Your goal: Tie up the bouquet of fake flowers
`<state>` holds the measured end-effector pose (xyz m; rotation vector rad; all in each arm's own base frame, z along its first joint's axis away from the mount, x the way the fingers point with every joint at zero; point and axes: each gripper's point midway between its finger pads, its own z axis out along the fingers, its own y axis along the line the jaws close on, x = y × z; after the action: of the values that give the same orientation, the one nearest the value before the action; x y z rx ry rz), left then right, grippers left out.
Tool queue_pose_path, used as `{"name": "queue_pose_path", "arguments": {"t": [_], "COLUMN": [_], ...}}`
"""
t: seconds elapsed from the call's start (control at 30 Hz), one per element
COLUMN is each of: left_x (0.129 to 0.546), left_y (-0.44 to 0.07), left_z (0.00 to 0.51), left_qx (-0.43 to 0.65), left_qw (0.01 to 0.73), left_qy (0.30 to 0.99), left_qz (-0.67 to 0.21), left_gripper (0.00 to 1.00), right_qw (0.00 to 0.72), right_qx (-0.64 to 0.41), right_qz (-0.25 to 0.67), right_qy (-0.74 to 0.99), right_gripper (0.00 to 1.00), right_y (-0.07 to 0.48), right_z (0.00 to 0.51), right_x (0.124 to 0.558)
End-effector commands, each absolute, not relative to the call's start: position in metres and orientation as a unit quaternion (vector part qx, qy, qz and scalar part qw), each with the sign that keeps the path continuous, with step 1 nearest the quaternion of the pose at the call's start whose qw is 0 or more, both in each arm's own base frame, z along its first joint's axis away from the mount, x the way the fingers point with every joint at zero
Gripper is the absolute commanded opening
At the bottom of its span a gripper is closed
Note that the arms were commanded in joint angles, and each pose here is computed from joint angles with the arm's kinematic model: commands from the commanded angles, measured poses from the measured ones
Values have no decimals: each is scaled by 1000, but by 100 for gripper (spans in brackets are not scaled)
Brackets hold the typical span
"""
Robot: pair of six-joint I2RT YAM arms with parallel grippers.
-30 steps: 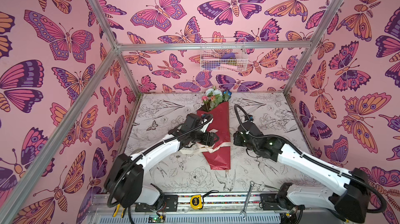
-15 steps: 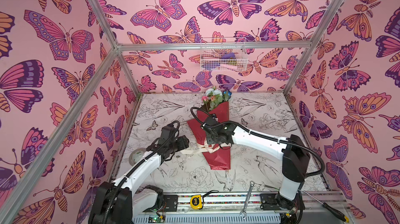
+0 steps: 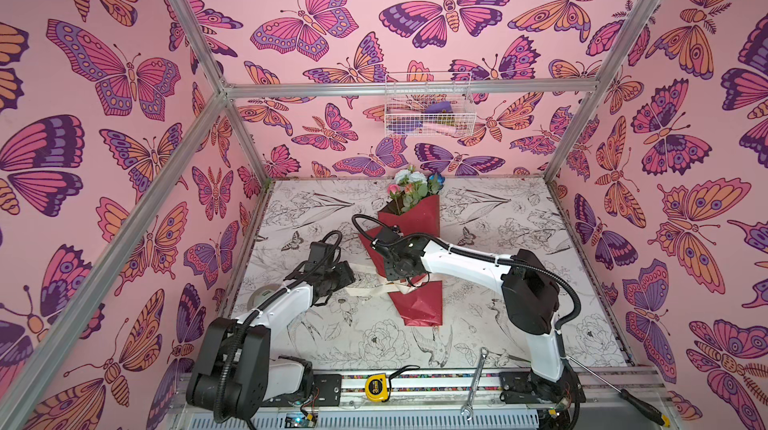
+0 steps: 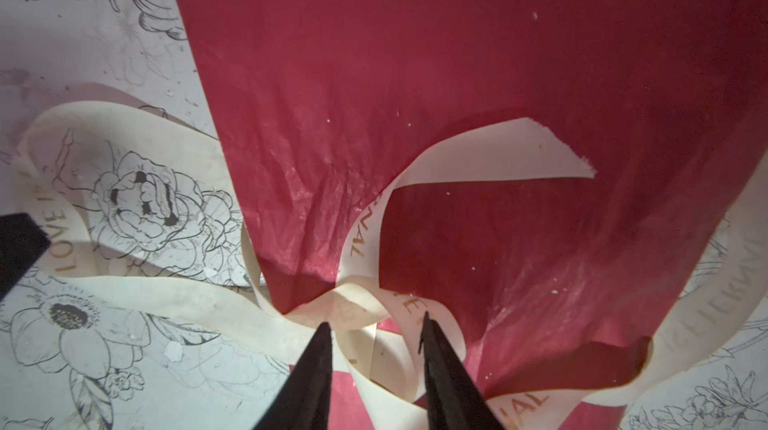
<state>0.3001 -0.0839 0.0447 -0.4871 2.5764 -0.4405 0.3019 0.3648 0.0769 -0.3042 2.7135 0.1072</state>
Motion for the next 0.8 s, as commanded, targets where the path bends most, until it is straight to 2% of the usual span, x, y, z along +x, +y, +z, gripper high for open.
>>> {"name": "queue_pose_path", "arguments": {"t": [0.0, 0.33, 0.43, 0.5, 0.63, 0.77], "left_x": [304, 306, 305, 305, 305, 305], "left_y": [-82, -84, -86, -87, -88, -88], "left_z": [41, 29, 26, 24, 23, 21], "left_qx": [-185, -183, -181, -182, -180, -179], "left_qw": [241, 225, 218, 216, 213, 212], "left_qy": [939, 943, 945, 945, 945, 946], "left_qz": [-162, -162, -163, -166, -170, -169], "left_gripper": [63, 57, 55, 52, 40, 21], "right_qw": [208, 190, 183, 182, 190, 222], "right_qx": [-116, -108, -113, -115, -117, -127], "right_qz": [28, 40, 52, 50, 44, 44], "right_qy": [971, 975, 975, 975, 974, 966], "right_gripper": [38, 36, 33, 27, 13, 2], "right_y": [370, 376, 384, 385, 383, 381], "right_z": [74, 50, 43, 40, 43, 67], "right_x": [310, 325, 325, 327, 334, 346]}}
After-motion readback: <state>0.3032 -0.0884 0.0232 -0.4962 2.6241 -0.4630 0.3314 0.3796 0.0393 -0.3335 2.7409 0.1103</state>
